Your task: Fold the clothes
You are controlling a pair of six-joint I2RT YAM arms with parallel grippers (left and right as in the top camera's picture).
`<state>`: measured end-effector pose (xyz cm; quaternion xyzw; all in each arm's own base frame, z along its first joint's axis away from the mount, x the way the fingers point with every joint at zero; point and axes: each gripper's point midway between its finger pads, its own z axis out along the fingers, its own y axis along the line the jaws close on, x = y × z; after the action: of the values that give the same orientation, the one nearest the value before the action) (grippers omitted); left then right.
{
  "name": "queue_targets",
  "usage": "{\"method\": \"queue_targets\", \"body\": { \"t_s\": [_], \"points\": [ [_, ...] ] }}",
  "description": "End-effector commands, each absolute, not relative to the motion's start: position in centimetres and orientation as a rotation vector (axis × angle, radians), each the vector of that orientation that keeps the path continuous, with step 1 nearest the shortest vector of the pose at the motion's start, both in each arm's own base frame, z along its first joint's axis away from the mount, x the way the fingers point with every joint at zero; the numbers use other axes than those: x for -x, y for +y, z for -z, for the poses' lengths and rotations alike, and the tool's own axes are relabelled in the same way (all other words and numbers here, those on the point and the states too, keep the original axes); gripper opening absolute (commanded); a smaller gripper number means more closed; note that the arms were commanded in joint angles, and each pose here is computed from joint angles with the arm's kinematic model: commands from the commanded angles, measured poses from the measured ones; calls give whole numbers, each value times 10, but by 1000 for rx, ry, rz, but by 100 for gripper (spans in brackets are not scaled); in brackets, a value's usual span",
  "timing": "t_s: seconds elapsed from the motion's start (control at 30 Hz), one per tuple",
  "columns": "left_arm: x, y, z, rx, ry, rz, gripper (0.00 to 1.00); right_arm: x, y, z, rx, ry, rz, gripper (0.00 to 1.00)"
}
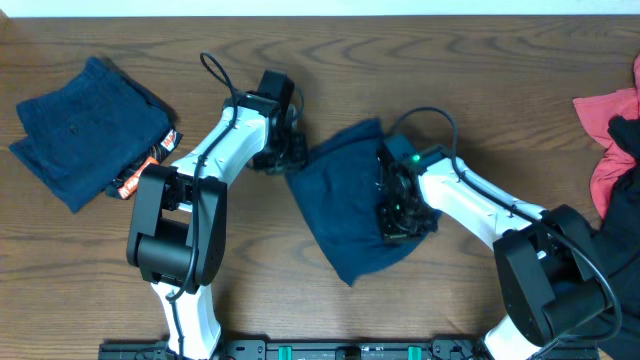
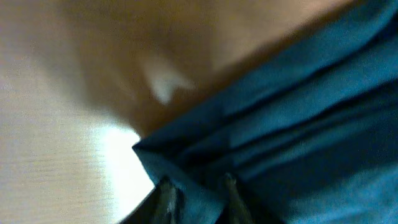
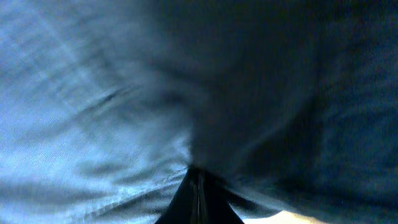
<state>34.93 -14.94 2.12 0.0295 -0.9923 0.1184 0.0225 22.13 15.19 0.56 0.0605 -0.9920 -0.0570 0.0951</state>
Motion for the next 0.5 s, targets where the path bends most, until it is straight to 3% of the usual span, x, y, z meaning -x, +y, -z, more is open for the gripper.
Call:
{"method": "queue_targets", "body": {
  "t_s": [0.0, 0.1, 0.23, 0.4, 0.43, 0.47],
  "points": [
    [-323, -146, -20, -59, -2970, -340, 13, -248, 104, 5, -70, -3067, -165, 10],
    [-293, -137, -23, -76, -2854, -269, 6, -296, 87, 3, -57, -3241, -232, 13],
    [-272, -130, -31, -95, -2767, -220, 7, -346, 91, -6, -107, -3408, -74, 16],
    [-285, -119, -45, -114, -2856, -204, 17, -357, 93, -12, -82, -3436, 6, 25],
    [-292, -115, -50, -118, -2892, -188, 21, -356, 92, -11, -82, -3432, 3, 26],
    [-300, -108, -56, -129, -2938, -163, 33, -354, 92, -11, -85, -3424, -1, 27]
  ]
}}
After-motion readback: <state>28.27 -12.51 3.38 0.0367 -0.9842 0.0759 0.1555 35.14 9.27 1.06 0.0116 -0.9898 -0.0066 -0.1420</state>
